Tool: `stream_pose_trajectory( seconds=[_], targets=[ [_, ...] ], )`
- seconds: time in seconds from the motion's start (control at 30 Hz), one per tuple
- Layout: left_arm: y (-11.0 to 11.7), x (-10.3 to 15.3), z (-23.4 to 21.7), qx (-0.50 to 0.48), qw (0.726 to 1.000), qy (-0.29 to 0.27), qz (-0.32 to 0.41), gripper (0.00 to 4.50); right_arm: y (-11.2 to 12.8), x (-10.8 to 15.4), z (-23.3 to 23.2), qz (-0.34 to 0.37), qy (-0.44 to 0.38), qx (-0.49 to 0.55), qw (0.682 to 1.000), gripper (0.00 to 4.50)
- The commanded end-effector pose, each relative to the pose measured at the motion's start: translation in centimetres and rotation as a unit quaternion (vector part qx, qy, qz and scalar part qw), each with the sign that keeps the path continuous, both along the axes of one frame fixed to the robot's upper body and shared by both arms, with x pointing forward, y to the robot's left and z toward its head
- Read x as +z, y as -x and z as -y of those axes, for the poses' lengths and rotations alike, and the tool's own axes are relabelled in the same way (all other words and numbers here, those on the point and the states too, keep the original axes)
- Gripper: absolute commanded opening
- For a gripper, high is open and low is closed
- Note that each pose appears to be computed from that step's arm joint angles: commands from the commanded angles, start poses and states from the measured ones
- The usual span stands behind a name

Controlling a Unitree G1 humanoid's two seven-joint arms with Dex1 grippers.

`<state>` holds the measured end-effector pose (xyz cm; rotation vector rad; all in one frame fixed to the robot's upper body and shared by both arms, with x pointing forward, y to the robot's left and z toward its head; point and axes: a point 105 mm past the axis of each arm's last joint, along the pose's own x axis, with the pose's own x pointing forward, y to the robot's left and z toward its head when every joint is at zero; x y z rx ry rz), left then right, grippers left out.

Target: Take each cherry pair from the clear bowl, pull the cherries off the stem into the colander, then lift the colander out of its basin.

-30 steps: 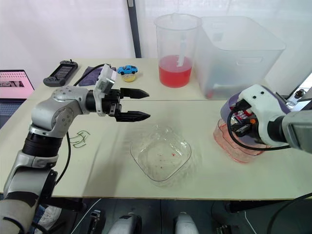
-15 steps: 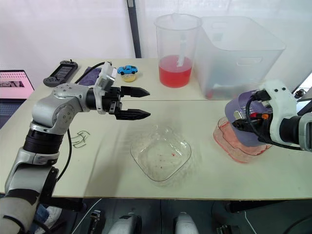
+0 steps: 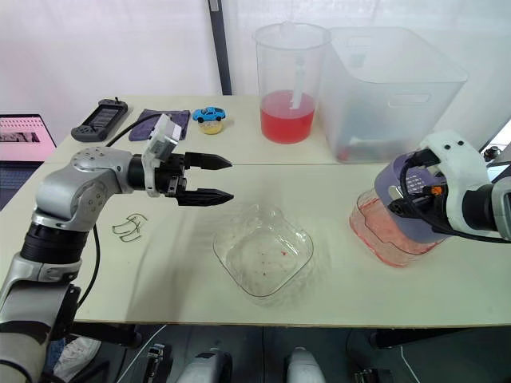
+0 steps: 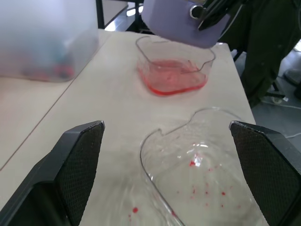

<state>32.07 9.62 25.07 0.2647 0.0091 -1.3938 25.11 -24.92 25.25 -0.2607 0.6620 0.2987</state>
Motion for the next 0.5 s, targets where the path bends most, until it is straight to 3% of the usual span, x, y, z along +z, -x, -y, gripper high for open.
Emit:
stream_pose_trajectory(
  seconds=[0.03,0.27,0.5],
  targets=[
    [0.2,1.5,-0.8,0.023,0.999,0.016,0.035,4.5,0.3,1.0,-0.2,0.008,0.06,0.032,0.998,0.21],
    [0.3,0.9,-2.9,0.088,0.995,0.036,0.041,4.5,-0.5,2.9,-0.6,0.026,0.18,0.145,0.973,0.21],
    [1.7,-0.6,-4.5,0.151,0.986,0.049,0.041,4.5,-4.2,4.7,-4.7,0.05,0.266,0.337,0.902,0.21]
  ],
)
